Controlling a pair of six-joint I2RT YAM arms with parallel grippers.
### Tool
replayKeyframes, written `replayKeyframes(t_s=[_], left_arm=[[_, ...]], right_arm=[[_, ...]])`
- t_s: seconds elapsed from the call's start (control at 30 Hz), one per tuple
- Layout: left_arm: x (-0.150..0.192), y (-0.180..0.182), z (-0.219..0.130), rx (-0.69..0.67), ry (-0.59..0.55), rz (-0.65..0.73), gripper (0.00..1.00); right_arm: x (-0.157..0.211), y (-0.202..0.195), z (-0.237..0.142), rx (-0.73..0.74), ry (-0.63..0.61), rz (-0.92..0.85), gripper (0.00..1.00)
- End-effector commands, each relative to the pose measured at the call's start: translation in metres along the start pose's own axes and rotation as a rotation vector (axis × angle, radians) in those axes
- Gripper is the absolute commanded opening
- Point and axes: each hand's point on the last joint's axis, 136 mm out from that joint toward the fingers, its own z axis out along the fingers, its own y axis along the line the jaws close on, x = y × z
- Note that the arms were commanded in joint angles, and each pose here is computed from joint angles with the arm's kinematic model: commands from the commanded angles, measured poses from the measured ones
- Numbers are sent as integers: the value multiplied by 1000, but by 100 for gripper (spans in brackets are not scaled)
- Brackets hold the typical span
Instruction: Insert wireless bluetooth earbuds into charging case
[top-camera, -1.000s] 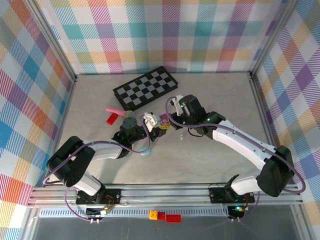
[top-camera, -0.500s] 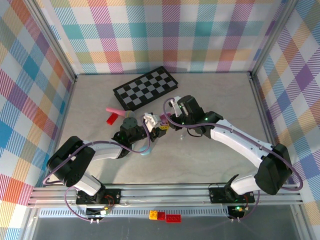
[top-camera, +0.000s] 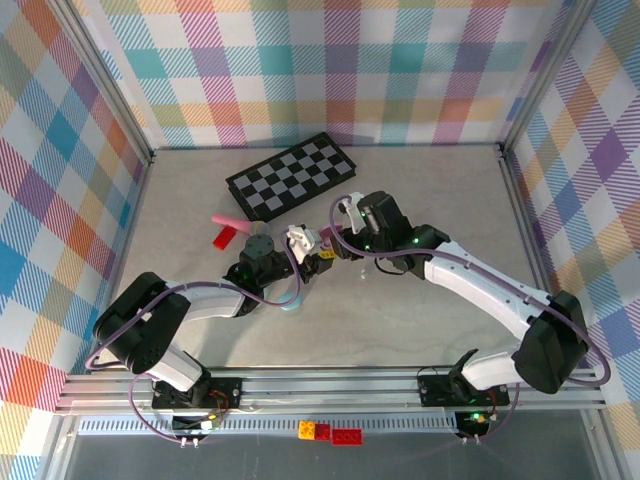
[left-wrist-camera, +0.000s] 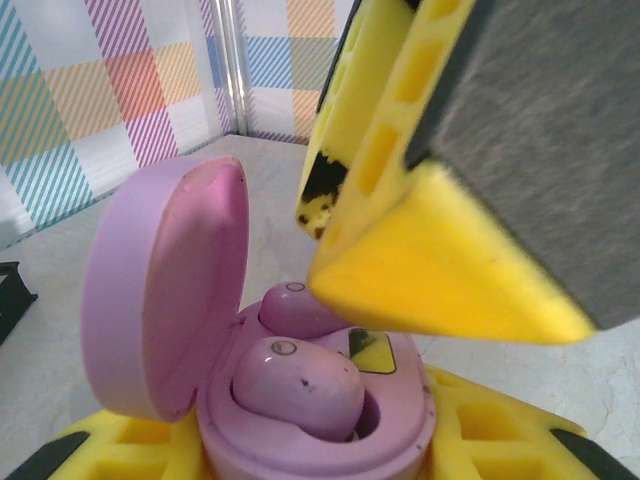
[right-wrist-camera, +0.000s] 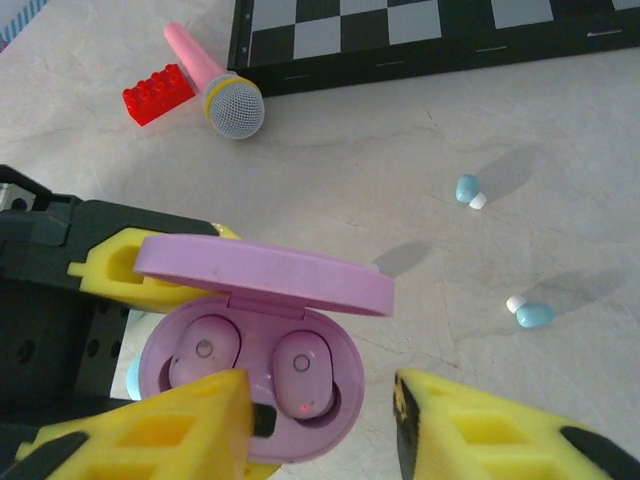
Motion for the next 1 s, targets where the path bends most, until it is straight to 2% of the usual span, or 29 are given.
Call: replayKeyframes(t_s=[0.0, 0.1, 0.23, 0.3, 0.43, 0.57, 0.73, 0.97], left_arm=[[-15, 5, -3, -16, -58, 22, 28], [-14, 5, -4, -18, -60, 22, 28], [-15, 3, -5, -10, -66, 29, 28], [-15, 1, -6, -3, -77, 40, 28], [-17, -2, -8, 6, -96, 57, 28], [-20, -3, -9, 9, -106, 62, 28], [-26, -2, -11, 5, -115, 68, 28], [-32, 0, -12, -6, -112, 47, 28]], right_arm=[[-11, 7, -15, -33, -72, 13, 48], [-17, 7, -24, -49, -116, 48, 52], [-32, 17, -38, -203, -159, 145, 58], [-39, 16, -40, -225, -165, 184, 59], [-54, 11, -37, -220, -163, 234, 61], [-57, 4, -22, -170, -98, 262, 63], [-51, -4, -3, -115, -8, 277, 68], [-42, -8, -5, -92, 14, 241, 71]])
